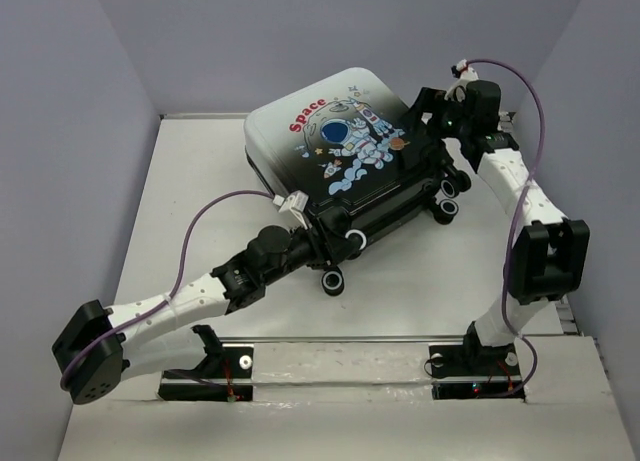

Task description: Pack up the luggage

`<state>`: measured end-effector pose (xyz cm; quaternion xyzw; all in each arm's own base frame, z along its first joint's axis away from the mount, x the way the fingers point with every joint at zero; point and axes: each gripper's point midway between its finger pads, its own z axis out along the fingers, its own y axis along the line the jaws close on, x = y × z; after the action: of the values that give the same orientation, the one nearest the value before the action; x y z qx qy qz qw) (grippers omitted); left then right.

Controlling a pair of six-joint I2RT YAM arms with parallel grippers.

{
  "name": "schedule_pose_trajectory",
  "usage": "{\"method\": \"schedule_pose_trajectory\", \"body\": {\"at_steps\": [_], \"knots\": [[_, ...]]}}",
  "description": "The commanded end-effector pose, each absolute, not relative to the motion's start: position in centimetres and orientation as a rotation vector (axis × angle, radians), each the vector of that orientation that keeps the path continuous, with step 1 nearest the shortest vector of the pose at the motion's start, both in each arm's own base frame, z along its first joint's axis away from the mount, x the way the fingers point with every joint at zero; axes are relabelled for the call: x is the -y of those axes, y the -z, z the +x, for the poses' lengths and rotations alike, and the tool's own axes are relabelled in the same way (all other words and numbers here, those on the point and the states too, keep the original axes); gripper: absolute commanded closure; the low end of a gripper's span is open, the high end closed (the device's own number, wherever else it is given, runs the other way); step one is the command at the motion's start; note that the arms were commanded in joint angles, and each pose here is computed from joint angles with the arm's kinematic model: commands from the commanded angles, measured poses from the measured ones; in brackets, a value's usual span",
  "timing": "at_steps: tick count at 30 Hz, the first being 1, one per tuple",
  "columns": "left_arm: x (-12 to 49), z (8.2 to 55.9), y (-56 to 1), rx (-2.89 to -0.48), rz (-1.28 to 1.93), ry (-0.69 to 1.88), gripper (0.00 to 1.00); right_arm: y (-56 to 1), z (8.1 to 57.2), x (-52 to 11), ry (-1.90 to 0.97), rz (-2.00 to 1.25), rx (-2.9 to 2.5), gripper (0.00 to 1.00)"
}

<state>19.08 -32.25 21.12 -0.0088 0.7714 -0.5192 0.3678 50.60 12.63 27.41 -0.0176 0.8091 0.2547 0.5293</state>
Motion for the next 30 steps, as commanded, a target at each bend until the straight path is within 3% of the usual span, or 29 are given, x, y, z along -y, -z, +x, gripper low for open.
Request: {"method": "schedule_pose_trajectory", "body": {"at_steps": [1,4,9,11,12,14,15,17,20,24,25,28,30], "knots": [[35.2,16.0,-29.5,-1.634,0.298,1.547,0.94,-41.2,41.2,-17.2,-0.794,-0.254,-1.640,0.00],[35.3,16.2,-29.7,-1.625,0.294,1.543,0.94,-42.4,36.2,-16.9,-0.810,-0.274,-1.547,0.00],[35.5,16.7,-30.6,-1.610,0.288,1.533,0.94,-35.9,29.3,-18.8,-0.905,-0.312,-1.566,0.03],[35.5,16.8,-30.8,-1.606,0.287,1.539,0.94,-30.5,26.7,-20.9,-0.995,-0.344,-1.659,0.21],[35.4,17.0,-31.0,-1.601,0.275,1.534,0.94,-30.0,25.6,-21.1,-1.005,-0.325,-1.645,0.49],[35.3,17.1,-31.2,-1.599,0.260,1.532,0.94,-26.9,23.9,-22.1,-1.029,-0.316,-1.686,0.74],[35.2,17.2,-31.4,-1.594,0.250,1.537,0.94,-22.9,22.9,-22.3,-1.033,-0.305,-1.760,0.81],[35.0,17.3,-32.0,-1.581,0.230,1.542,0.94,-21.5,21.2,-23.5,-1.101,-0.293,-1.743,0.90],[35.0,17.2,-33.1,-1.556,0.202,1.579,0.94,-18.1,19.0,-26.1,-1.196,-0.336,-1.768,0.89],[35.0,16.9,-34.1,-1.528,0.186,1.626,0.94,-16.0,19.0,-29.4,-1.139,-0.410,-1.790,0.53],[34.9,16.8,-34.1,-1.528,0.185,1.632,0.94,-17.0,19.9,-29.7,-1.131,-0.391,-1.732,0.39],[34.6,16.6,-34.3,-1.521,0.166,1.652,0.94,-16.4,21.4,-29.8,-1.093,-0.343,-1.690,0.28],[34.3,16.5,-34.5,-1.513,0.151,1.660,0.94,-15.7,22.3,-29.7,-1.045,-0.322,-1.683,0.28]]}}
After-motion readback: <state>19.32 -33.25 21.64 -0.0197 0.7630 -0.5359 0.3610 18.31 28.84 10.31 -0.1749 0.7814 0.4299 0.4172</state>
